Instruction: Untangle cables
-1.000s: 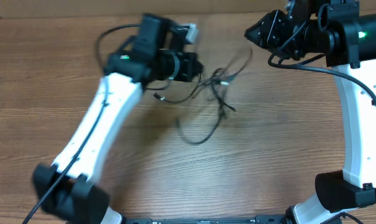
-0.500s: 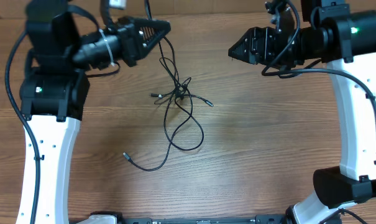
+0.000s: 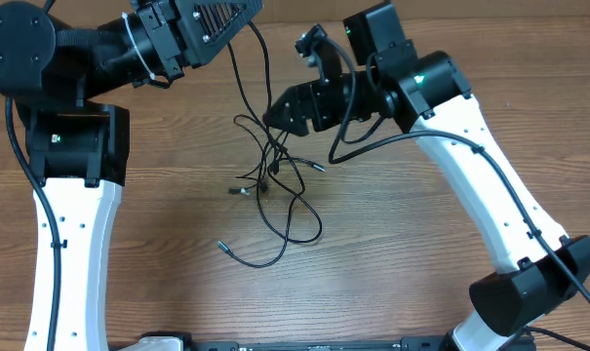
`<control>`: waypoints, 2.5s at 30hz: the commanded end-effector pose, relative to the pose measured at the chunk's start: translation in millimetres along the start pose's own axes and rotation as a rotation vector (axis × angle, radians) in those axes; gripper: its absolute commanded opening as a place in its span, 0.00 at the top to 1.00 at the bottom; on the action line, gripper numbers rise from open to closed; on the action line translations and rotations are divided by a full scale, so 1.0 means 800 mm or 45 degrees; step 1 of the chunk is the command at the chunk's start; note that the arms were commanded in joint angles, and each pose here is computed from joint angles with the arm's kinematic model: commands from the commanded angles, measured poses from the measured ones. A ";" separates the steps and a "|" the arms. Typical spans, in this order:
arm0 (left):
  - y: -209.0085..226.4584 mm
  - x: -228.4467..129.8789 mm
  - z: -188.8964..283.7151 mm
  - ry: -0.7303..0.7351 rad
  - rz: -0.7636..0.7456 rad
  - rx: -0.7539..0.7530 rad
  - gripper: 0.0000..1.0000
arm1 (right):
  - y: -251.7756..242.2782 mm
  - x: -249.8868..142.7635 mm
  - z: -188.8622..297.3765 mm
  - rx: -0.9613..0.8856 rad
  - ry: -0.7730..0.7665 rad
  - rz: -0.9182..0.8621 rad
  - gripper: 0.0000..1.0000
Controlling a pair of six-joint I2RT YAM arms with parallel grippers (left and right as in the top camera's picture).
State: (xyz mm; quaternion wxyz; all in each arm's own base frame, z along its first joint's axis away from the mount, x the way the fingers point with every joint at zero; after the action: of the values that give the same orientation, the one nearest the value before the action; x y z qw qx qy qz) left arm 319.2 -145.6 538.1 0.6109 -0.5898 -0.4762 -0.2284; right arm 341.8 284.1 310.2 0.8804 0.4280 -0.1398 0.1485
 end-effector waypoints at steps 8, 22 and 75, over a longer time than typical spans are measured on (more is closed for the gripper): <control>-0.011 0.002 0.002 0.016 -0.020 -0.019 0.96 | -0.005 -0.047 -0.078 -0.118 0.187 -0.041 0.65; 0.081 -0.035 0.059 0.073 0.100 0.373 0.96 | -0.026 0.031 0.105 -0.316 -0.244 -0.214 0.96; 0.182 -0.294 0.053 1.172 0.137 1.143 0.96 | -0.110 0.013 0.162 -0.573 -0.232 -0.534 0.91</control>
State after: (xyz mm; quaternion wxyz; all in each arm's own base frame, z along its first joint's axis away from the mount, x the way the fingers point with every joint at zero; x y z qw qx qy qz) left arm 319.8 -127.4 273.3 0.9531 -0.1356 -0.2047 -0.1772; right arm 368.6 134.5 325.3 0.9487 0.2563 -0.1522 -0.1058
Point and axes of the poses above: each gripper's point midway between its finger pads, its own z axis back along the fingers, its own y axis along the line the jaws close on, x = y × z, the point moved 3 cm from there along z, back along the fingers, and after that the axes turned 13 degrees about -z, right-handed, at the moved point
